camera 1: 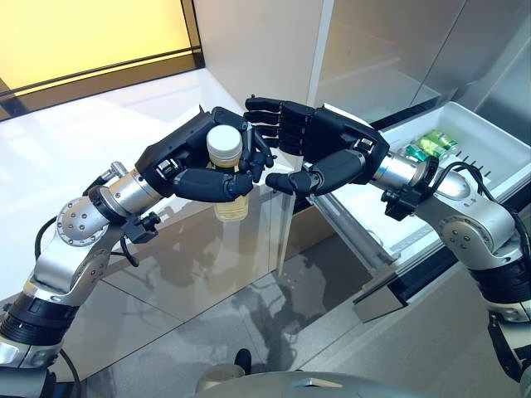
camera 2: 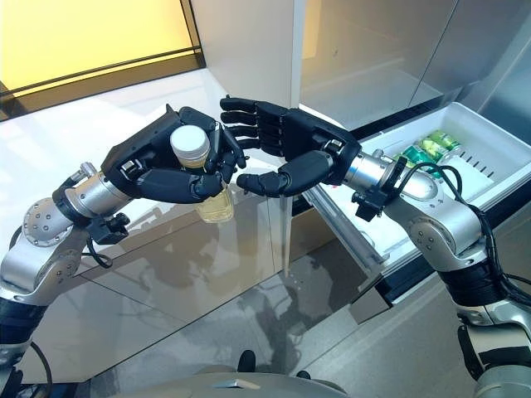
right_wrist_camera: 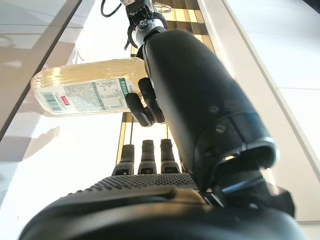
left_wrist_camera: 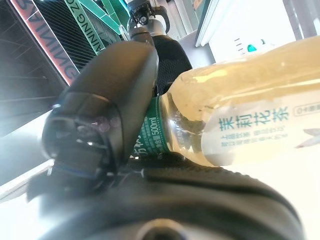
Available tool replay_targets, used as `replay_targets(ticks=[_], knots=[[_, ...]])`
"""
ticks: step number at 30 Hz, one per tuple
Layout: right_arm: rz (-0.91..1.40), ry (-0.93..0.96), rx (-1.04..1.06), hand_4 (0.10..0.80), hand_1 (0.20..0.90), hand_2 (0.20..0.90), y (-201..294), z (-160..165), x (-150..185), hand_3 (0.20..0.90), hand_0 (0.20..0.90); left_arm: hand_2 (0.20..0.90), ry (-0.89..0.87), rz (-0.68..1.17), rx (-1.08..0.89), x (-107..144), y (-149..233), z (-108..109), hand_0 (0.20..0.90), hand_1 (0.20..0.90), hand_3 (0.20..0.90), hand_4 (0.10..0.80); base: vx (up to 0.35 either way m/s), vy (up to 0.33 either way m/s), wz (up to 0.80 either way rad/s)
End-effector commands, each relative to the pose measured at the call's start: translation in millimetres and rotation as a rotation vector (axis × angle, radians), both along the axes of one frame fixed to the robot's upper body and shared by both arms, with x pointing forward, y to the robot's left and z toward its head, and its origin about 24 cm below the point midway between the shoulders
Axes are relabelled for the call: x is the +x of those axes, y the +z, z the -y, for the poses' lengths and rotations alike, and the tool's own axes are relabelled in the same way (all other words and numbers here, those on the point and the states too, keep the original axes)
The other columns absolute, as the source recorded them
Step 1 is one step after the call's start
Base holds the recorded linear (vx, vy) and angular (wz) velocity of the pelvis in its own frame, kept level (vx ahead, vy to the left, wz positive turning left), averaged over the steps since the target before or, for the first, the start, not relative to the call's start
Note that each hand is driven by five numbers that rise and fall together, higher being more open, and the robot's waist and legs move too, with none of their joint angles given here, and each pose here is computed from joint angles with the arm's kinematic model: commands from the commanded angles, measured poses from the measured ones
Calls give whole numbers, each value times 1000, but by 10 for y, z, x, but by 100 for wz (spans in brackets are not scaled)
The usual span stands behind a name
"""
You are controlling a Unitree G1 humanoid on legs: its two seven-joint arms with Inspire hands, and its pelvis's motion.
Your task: Put drinks into fridge and close the fridge
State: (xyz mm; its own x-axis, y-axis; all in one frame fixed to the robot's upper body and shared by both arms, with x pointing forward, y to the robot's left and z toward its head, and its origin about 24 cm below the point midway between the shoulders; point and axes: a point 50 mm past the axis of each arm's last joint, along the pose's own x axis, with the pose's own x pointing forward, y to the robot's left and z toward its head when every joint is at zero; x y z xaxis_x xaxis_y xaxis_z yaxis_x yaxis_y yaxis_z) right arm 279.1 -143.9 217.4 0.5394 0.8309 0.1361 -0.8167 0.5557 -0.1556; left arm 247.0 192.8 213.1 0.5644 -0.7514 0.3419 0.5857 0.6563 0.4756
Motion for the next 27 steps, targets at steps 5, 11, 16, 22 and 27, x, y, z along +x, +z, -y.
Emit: replay_targets(ticks=[5,11,16,22,27], knots=[[80,55,105,800,900,900,259,-76,18,900,900,300,-25,489,-148,-218,824,-9,300,300,200,100,0,0,0],[80,55,97,800,900,900,262,-68,11,900,900,300,-5,526,-167,-245,895,-48,300,300,200,100,0,0,0],[74,59,79,800,900,900,232,-74,17,900,900,300,-34,514,-183,-250,889,-37,300,300,200,100,0,0,0],[48,63,55,800,900,900,207,-149,65,900,900,300,-64,514,-198,-236,902,25,300,300,200,100,0,0,0],[27,68,28,800,900,900,161,-217,107,900,900,300,-98,515,-224,-236,935,77,300,300,200,100,0,0,0]])
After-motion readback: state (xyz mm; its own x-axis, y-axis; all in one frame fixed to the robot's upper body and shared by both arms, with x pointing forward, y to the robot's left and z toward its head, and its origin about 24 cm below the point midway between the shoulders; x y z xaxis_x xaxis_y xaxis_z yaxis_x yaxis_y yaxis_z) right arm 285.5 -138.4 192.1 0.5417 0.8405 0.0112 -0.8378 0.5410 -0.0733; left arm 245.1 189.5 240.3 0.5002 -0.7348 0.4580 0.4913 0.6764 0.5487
